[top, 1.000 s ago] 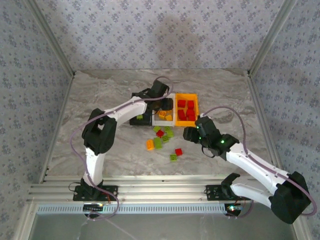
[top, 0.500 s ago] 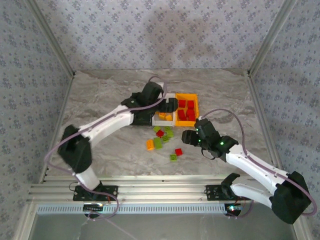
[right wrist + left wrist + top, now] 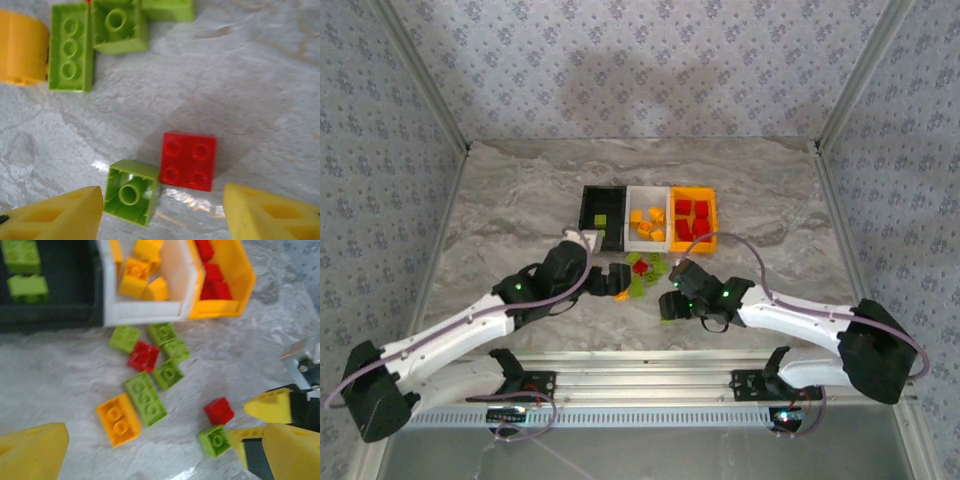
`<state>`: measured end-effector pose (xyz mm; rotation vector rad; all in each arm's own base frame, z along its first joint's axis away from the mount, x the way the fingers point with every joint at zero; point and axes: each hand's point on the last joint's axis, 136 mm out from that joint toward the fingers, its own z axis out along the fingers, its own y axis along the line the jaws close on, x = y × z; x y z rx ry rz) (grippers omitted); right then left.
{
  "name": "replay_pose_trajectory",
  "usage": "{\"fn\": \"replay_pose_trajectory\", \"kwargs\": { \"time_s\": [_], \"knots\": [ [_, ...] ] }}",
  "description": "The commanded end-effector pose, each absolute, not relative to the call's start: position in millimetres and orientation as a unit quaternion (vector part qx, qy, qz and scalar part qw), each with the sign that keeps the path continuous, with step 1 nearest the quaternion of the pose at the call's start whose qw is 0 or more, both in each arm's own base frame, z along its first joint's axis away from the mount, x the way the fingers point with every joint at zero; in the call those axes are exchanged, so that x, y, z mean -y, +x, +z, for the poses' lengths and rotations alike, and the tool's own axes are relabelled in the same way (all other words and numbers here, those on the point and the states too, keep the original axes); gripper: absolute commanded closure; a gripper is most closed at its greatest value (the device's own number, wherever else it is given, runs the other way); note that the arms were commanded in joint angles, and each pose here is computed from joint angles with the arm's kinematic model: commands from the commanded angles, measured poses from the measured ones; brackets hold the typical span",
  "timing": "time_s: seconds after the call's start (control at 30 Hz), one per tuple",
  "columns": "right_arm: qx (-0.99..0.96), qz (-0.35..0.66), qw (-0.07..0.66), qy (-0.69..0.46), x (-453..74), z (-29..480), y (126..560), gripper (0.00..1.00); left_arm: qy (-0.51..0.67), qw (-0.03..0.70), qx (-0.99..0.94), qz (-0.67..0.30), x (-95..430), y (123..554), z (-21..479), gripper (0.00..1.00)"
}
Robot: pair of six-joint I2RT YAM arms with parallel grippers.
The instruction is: Sort the legos into containers by color
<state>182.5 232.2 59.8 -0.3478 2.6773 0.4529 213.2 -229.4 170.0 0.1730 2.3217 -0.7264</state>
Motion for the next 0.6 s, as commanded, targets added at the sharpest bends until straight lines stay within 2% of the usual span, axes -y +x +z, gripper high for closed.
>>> {"fn": "replay_pose_trajectory", "kwargs": {
  "time_s": [0.0,0.23,0.57],
  "knots": [
    [-0.964,0.138,0.19,-0.123,-235.5,58.8,176.2,0.34,0.031,0.351,-0.895,-0.272,208.7,205.8,168.2,0.01],
    [-0.976,0.12,0.132,-0.125,-243.8,37.8,152.7,0.34,0.002,0.37,-0.898,-0.237,179.0,202.1,159.4,0.01],
    [-0.976,0.039,0.154,-0.147,-255.1,33.8,170.8,0.39,-0.005,0.376,-0.9,-0.22,167.6,202.2,160.3,0.0]
  ]
}}
